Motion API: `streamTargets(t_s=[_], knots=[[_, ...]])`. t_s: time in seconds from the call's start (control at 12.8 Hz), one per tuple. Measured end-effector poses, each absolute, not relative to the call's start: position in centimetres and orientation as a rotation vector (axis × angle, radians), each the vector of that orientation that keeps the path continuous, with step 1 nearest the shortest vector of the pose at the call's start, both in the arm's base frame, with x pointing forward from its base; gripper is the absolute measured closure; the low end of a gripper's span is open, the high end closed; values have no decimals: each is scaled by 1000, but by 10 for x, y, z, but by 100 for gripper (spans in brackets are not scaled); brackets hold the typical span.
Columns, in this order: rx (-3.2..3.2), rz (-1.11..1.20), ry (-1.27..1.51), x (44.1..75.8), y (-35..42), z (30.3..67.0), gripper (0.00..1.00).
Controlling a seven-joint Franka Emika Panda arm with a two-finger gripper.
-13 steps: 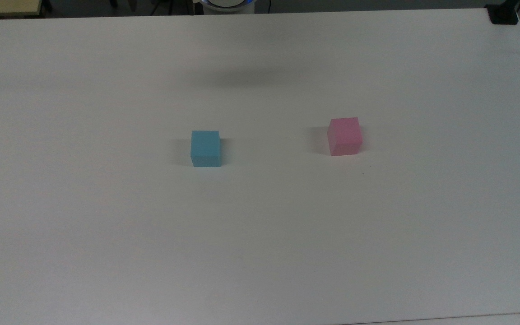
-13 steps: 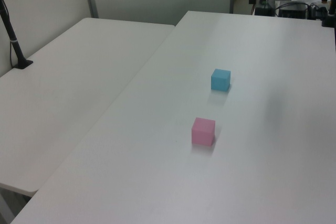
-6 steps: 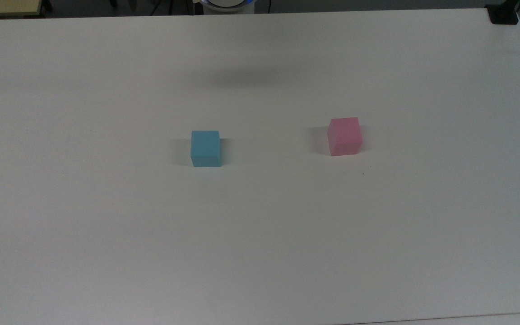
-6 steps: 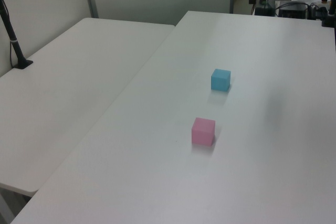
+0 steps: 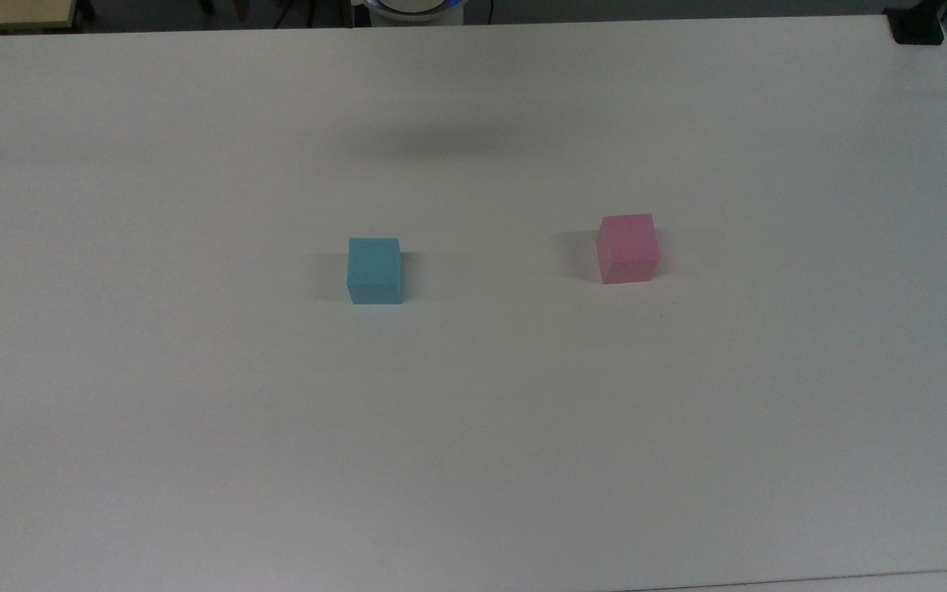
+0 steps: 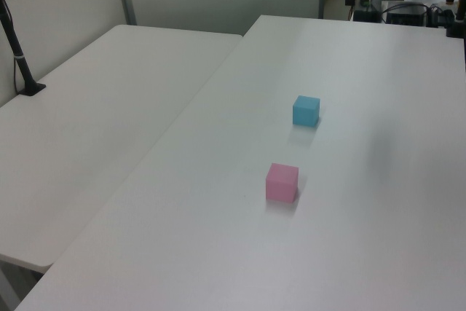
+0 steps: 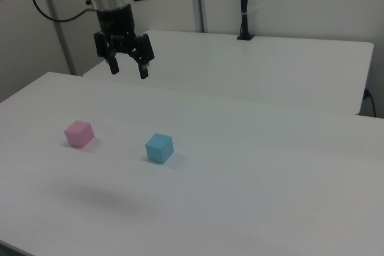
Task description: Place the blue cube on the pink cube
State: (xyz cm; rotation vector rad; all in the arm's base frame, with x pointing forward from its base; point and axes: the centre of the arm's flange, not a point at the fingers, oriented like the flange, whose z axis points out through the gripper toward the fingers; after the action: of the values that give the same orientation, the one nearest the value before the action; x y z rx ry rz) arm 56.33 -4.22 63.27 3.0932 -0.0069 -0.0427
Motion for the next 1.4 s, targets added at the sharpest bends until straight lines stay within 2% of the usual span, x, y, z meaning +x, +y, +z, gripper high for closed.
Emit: streamTargets(t_s=[0.23, 0.47, 0.86, 1.4], knots=[[3092, 0, -4, 569, -42, 628, 0], [3090, 18, 2, 581, -42, 599, 0], [3085, 16, 20, 609, -40, 526, 0], [3081, -16, 13, 635, -11, 396, 0]])
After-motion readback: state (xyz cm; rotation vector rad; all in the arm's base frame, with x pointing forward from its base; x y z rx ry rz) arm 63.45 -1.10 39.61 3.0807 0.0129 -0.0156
